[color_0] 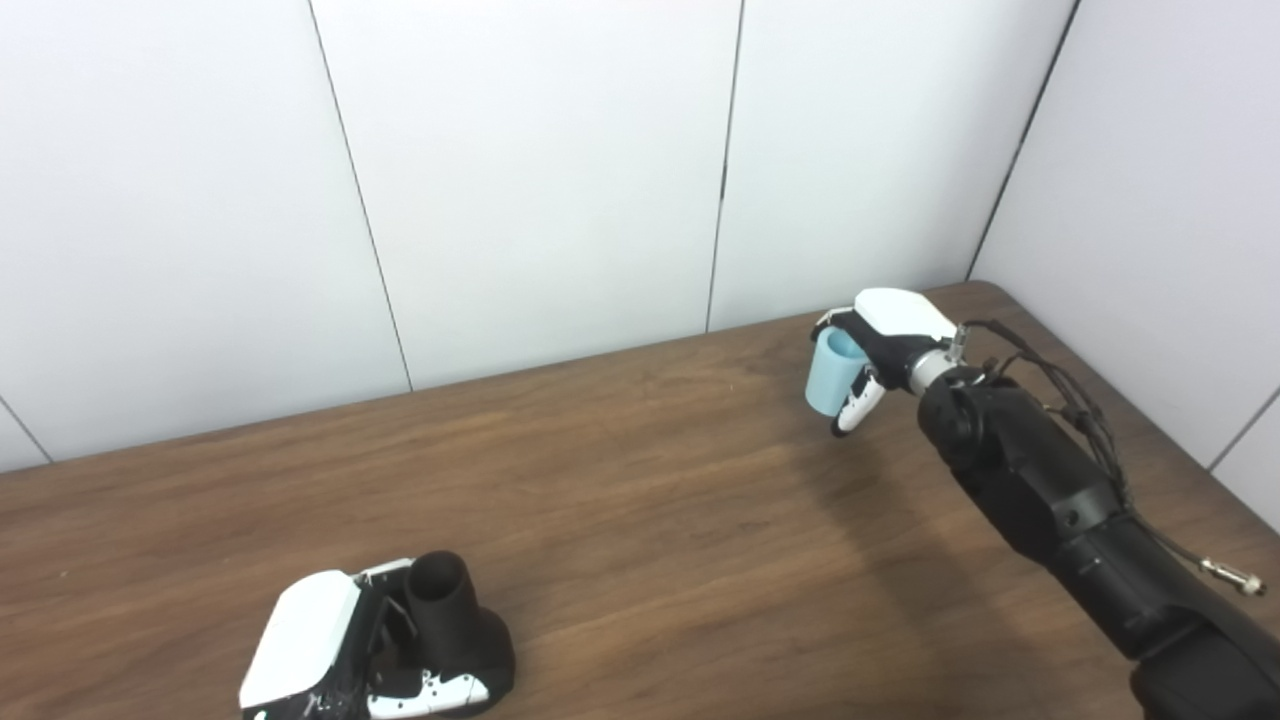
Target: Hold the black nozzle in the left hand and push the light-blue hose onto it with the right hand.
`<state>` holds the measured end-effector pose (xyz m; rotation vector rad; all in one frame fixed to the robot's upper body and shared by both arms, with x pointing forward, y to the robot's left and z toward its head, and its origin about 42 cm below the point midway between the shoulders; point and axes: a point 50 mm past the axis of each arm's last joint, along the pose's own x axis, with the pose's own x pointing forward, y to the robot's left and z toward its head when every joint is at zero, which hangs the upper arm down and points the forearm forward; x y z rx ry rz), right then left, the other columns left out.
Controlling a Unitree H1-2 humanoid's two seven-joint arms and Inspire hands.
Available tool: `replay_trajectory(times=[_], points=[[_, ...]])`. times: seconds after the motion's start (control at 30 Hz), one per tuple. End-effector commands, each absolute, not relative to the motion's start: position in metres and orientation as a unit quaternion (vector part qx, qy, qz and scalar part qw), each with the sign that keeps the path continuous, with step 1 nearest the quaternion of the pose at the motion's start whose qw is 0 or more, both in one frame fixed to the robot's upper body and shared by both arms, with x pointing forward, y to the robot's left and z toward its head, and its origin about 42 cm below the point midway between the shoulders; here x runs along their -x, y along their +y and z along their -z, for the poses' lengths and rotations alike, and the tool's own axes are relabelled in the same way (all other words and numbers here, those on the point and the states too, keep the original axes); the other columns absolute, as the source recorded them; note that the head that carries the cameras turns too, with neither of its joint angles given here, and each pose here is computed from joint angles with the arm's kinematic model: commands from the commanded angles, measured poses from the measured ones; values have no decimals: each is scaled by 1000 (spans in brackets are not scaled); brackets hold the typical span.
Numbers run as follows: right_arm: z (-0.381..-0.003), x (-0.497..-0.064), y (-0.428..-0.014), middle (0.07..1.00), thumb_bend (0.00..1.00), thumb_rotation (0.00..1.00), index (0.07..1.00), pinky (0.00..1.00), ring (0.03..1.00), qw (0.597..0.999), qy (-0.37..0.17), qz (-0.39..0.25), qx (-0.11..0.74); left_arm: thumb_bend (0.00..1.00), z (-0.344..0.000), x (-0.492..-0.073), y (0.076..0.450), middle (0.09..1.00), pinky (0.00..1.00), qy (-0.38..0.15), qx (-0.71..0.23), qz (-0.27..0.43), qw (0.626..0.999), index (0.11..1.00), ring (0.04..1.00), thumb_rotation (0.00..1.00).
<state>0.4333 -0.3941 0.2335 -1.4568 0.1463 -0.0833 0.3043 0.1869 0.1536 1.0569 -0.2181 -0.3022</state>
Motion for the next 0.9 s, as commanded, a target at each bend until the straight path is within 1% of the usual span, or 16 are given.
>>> replay_trajectory(times=[0.0, 0.13, 0.2, 0.23, 0.27, 0.3, 0.33, 0.4, 0.5, 0.77, 0.87], points=[[-260, -437, -403, 702, 842, 0, 705, 571, 633, 729, 19, 66, 681, 504, -141, -302, 197, 456, 394, -60, -526, 157, 834, 514, 447, 0], [-256, -437, -404, 664, 809, 0, 665, 524, 587, 720, -5, 74, 690, 504, -141, -303, 196, 457, 390, -59, -526, 156, 834, 514, 443, 0], [-254, -436, -404, 618, 779, 0, 629, 503, 542, 718, -22, 76, 692, 504, -141, -303, 196, 449, 378, -58, -524, 157, 835, 518, 428, 0], [-251, -436, -406, 571, 650, 0, 579, 495, 480, 718, -28, 77, 691, 504, -141, -303, 197, 448, 381, -59, -523, 157, 836, 518, 430, 0], [-251, -436, -405, 546, 585, 0, 546, 492, 451, 718, -32, 79, 690, 503, -142, -304, 197, 448, 380, -60, -522, 158, 836, 519, 432, 0], [-250, -436, -404, 526, 543, 0, 531, 454, 421, 719, -34, 81, 690, 504, -142, -304, 197, 451, 386, -60, -521, 158, 837, 517, 439, 0], [-249, -436, -405, 519, 529, 0, 526, 441, 411, 720, -33, 81, 688, 504, -142, -304, 197, 453, 388, -60, -522, 159, 836, 516, 441, 0], [-249, -435, -404, 538, 517, 0, 481, 459, 423, 724, -29, 82, 684, 504, -142, -304, 196, 454, 388, -59, -523, 161, 835, 517, 438, 0], [-249, -433, -403, 551, 513, 0, 463, 460, 429, 725, -23, 83, 683, 504, -142, -304, 195, 453, 383, -56, -524, 161, 835, 518, 434, 0], [-245, -429, -406, 560, 512, 0, 454, 483, 436, 721, -17, 86, 688, 503, -142, -304, 195, 447, 376, -58, -520, 160, 837, 518, 427, 0], [-249, -426, -404, 559, 512, 0, 453, 491, 439, 723, -27, 86, 685, 503, -143, -303, 194, 446, 379, -60, -520, 160, 837, 519, 430, 0]])
